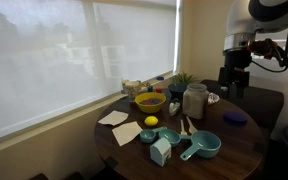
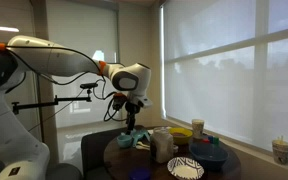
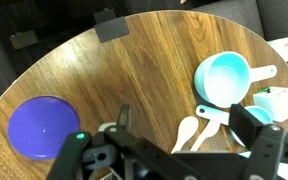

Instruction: Pick up a white plastic spoon on the right and put it in the sugar jar

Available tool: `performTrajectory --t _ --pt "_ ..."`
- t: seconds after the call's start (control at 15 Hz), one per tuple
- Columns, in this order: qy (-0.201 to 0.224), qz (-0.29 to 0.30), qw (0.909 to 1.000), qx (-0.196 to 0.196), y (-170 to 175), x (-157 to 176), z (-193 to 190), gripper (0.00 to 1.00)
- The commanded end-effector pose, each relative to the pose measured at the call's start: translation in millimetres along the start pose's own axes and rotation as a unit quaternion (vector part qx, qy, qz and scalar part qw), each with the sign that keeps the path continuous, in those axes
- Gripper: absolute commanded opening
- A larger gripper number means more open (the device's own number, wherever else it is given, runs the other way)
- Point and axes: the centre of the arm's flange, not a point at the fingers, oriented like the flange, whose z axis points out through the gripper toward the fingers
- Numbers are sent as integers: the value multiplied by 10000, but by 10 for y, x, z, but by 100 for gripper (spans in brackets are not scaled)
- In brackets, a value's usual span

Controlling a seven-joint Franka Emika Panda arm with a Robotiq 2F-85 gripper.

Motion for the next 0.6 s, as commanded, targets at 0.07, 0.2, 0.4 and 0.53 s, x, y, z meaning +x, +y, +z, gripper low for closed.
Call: performTrajectory --t 0.07,0.2,0.4,0.53 --pt "0 0 10000 0 0 0 0 100" --pt "0 0 10000 0 0 0 0 100" --pt "9 226 9996 -147 -62 57 90 100" --pt "239 511 9970 -526 -151 118 235 100"
